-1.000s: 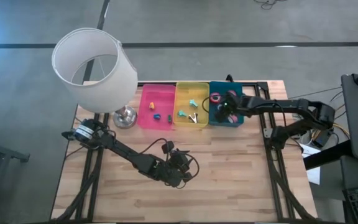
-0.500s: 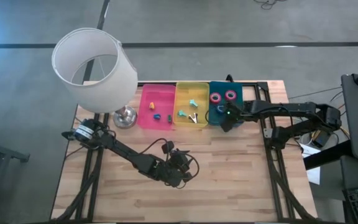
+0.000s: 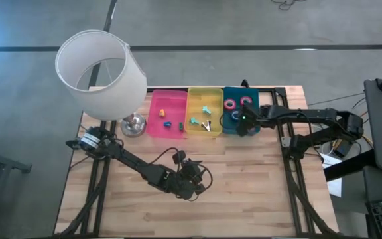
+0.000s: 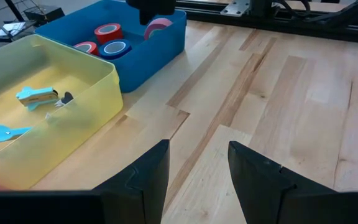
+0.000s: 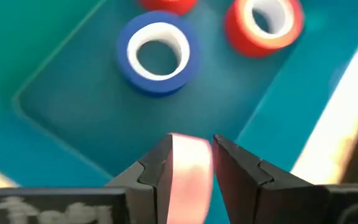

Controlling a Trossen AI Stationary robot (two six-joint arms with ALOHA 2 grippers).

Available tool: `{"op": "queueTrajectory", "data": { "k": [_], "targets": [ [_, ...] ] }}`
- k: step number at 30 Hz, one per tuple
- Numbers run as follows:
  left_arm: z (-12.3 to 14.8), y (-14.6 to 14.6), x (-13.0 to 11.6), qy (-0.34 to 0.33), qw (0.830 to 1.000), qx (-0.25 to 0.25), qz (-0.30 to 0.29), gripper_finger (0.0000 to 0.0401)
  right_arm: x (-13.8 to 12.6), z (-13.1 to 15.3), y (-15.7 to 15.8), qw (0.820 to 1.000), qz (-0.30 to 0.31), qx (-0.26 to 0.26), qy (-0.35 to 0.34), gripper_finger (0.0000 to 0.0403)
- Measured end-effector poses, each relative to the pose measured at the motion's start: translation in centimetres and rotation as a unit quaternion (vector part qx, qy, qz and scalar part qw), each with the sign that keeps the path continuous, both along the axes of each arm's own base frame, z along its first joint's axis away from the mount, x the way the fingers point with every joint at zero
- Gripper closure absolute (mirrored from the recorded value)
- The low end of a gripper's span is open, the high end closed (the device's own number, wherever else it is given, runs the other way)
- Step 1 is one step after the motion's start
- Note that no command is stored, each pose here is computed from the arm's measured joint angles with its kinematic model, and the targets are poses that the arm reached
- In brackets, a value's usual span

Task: Pick and place Stapler, Stapler remover, tape
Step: Return to Home Position

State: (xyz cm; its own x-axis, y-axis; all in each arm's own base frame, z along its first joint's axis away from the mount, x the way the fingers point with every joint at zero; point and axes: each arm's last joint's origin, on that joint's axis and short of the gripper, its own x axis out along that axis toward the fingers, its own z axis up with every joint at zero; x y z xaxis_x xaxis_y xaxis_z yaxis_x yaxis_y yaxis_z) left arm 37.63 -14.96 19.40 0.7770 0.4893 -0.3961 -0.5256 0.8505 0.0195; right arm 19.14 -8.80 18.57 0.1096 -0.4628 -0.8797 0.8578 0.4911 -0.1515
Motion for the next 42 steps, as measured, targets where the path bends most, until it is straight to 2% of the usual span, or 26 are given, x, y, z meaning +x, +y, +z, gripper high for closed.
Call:
{"op": "queueTrajectory", "data": {
  "k": [7, 12, 18, 20, 24, 29, 35, 38, 42],
  "targets": [
    [0.0, 0.0, 0.0, 0.000, 1.000, 0.001, 0.000, 0.0233, 0.2, -0.1, 0.5, 0.998, 0.009, 0.051, -0.025, 0.0308],
    [0.0, 0.0, 0.0, 0.001, 1.000, 0.002, -0.001, 0.0233, 0.4, 0.1, 0.6, 0.998, 0.030, 0.047, -0.021, 0.0316],
    [0.6, -0.1, -0.3, 0.004, 1.000, 0.010, -0.008, 0.0233, 1.7, 1.7, 0.6, 0.998, 0.037, 0.006, -0.050, 0.0331],
    [1.5, -0.1, -0.7, 0.000, 1.000, 0.007, -0.009, 0.0233, 2.4, 2.3, 1.0, 0.996, 0.062, -0.004, -0.070, 0.0339],
    [3.8, 0.1, -2.3, -0.002, 1.000, -0.002, -0.001, 0.0234, 4.0, 3.4, 2.6, 0.982, 0.151, -0.024, -0.107, 0.0357],
    [6.8, 0.3, -5.9, -0.001, 0.999, 0.024, 0.047, 0.0240, 5.8, 5.4, 5.5, 0.955, 0.253, -0.045, -0.147, 0.0375],
    [9.1, -0.2, -10.9, -0.017, 0.996, 0.028, 0.081, 0.0291, 6.4, 6.1, 10.0, 0.911, 0.379, -0.062, -0.151, 0.0390],
    [9.6, -0.7, -12.9, -0.018, 0.996, 0.028, 0.078, 0.0325, 6.1, 5.3, 12.3, 0.874, 0.460, -0.042, -0.153, 0.0394],
    [9.7, -1.2, -14.7, -0.002, 0.997, 0.040, 0.061, 0.0365, 5.7, 4.4, 15.1, 0.807, 0.560, 0.013, -0.189, 0.0394]
  ]
}}
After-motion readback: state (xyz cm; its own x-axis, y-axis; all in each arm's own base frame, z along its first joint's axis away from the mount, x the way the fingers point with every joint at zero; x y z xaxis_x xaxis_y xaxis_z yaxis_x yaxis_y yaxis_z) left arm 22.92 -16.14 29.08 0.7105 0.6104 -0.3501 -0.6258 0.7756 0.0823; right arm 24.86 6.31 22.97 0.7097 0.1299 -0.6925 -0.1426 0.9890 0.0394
